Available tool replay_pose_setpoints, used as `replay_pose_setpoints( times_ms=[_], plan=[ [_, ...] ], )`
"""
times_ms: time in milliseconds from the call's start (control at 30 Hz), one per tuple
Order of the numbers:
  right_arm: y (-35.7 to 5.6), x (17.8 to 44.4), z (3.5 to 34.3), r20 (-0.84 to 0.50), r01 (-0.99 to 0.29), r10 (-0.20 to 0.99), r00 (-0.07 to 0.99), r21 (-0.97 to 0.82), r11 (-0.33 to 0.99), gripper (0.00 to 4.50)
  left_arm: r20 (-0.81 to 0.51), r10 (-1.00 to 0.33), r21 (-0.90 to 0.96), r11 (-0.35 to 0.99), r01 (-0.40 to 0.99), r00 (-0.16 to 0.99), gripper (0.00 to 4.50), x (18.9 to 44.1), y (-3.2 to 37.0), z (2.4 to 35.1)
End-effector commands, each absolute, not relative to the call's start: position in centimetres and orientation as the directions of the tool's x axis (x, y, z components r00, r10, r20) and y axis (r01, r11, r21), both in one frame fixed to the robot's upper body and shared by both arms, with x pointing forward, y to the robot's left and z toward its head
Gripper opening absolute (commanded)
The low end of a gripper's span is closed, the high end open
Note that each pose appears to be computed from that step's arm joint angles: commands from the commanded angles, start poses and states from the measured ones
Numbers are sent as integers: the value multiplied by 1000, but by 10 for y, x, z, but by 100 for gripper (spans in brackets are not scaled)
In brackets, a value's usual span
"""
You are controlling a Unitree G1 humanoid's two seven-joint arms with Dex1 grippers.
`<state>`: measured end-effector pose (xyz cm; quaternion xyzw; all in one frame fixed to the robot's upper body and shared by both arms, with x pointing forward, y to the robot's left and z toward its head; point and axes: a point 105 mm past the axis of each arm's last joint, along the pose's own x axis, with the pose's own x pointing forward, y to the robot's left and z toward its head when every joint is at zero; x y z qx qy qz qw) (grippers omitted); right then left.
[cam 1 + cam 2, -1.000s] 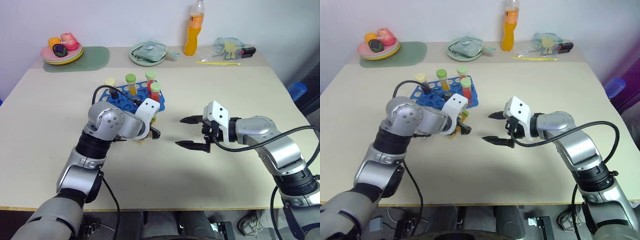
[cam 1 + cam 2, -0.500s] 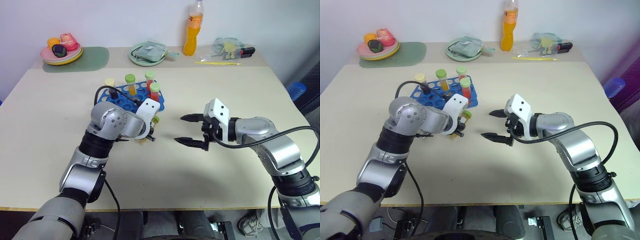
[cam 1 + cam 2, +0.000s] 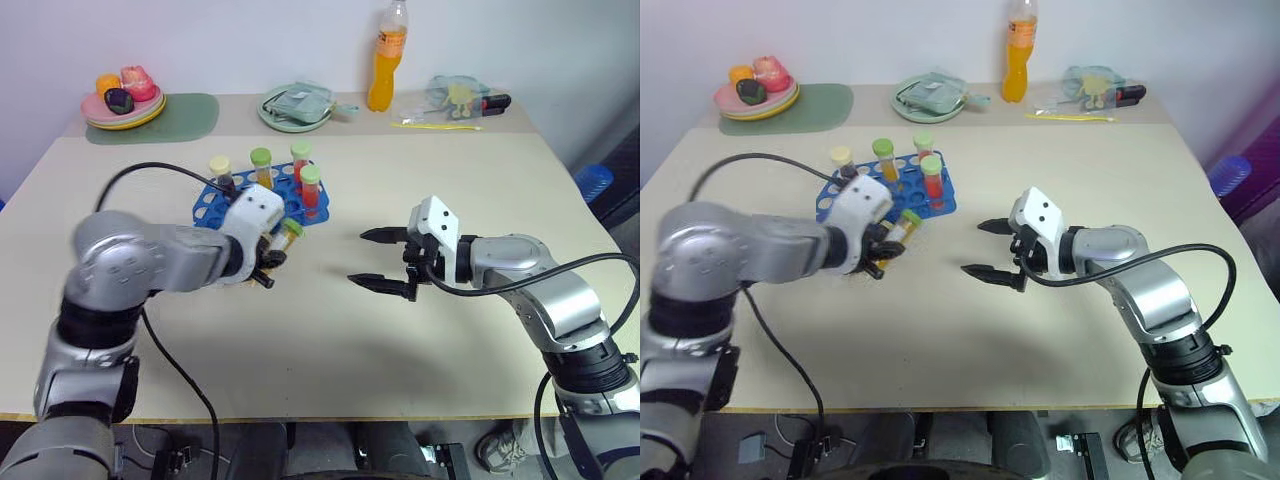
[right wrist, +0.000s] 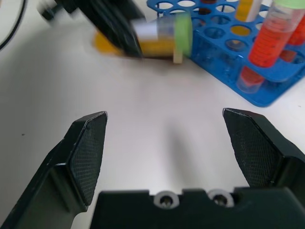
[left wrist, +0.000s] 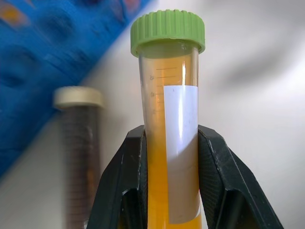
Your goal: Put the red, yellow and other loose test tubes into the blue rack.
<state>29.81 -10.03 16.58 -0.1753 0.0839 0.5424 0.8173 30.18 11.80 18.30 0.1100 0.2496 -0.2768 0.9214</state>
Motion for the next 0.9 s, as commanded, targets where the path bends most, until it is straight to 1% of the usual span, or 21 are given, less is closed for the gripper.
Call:
replay_pose_setpoints(
  times_ms=[33,133,233,300,333,400,533,633,733,800,900],
  plan=[
    [-99,297,181,-276,-910,873,402,-224,348,431,-222,-414,156,878,452,883,85,302,139,230],
    [-96,299,184,-251,-910,880,403,-213,356,431,-68,-325,199,922,332,943,85,309,158,239],
    [-90,301,188,-224,-910,888,403,-204,361,431,65,-308,170,941,294,949,85,314,163,241],
    [-87,303,190,-208,-910,891,403,-200,364,431,148,-215,208,961,182,965,85,324,172,240],
    [-86,304,191,-199,-910,894,402,-196,366,431,201,-184,208,968,142,962,85,329,173,239],
    [-83,305,192,-187,-911,897,401,-190,367,431,265,-107,222,974,48,958,85,341,176,233],
    [-79,306,195,-168,-909,899,404,-185,374,431,387,-63,215,976,-24,920,85,360,170,227],
    [-78,307,197,-156,-905,898,412,-185,383,431,442,-64,217,976,-37,895,85,374,158,221],
    [-78,308,198,-148,-901,895,421,-183,394,431,477,-140,224,974,34,867,85,378,138,218],
    [-78,308,199,-146,-898,892,428,-184,400,431,488,-174,229,971,67,856,85,380,128,214],
    [-79,308,200,-143,-894,889,435,-184,408,431,479,-192,243,967,81,856,85,384,122,205]
  ],
)
